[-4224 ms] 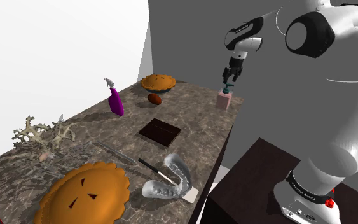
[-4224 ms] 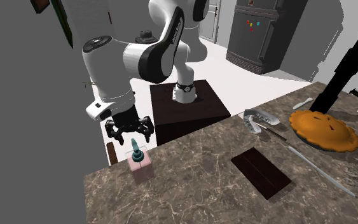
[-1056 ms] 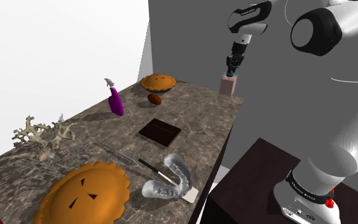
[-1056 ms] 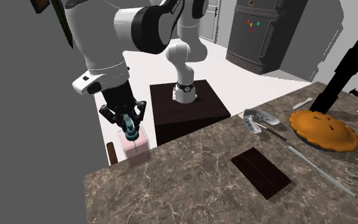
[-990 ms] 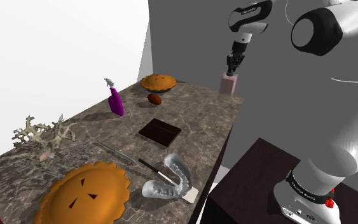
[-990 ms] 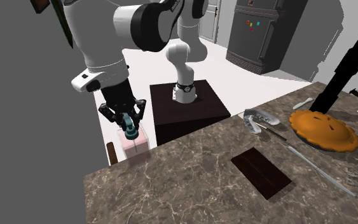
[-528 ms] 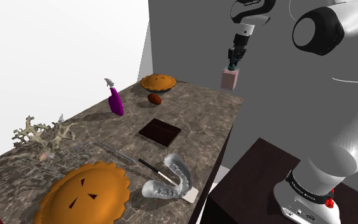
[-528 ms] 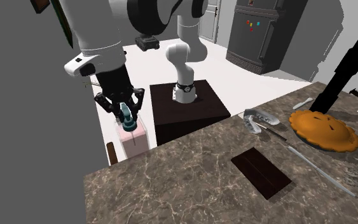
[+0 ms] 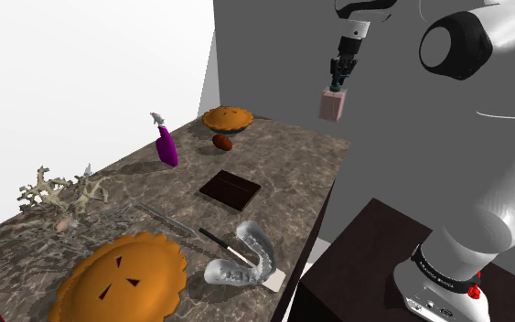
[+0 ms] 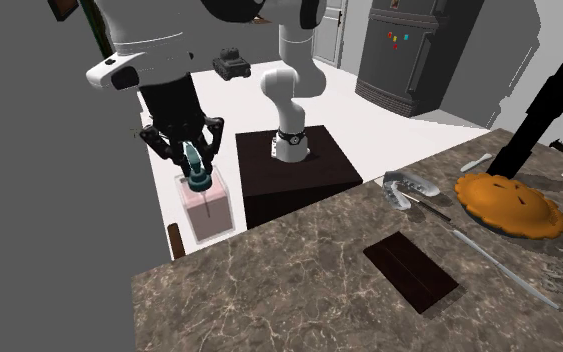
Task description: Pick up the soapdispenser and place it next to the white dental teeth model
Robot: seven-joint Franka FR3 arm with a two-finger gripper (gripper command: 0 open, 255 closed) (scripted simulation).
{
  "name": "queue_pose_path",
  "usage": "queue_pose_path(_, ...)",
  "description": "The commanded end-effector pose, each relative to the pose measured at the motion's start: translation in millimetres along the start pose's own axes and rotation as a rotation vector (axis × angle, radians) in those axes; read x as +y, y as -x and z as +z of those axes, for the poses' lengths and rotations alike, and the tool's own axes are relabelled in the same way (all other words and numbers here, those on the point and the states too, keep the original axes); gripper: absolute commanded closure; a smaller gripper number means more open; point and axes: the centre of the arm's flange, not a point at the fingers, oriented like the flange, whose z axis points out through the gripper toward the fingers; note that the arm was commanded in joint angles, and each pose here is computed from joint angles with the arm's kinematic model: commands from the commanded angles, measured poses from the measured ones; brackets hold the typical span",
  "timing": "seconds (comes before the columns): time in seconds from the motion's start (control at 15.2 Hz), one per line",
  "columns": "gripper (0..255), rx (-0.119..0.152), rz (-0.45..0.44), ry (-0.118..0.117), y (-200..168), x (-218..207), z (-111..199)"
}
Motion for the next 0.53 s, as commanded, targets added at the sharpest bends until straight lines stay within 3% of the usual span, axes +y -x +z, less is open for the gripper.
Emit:
queue_pose_path(0.0, 255, 0.000, 0.000, 0.000, 0.2, -1.1, -11.6)
queue_pose_path(0.46, 255, 0.000, 0.000, 0.000, -0.9, -4.5, -48.3)
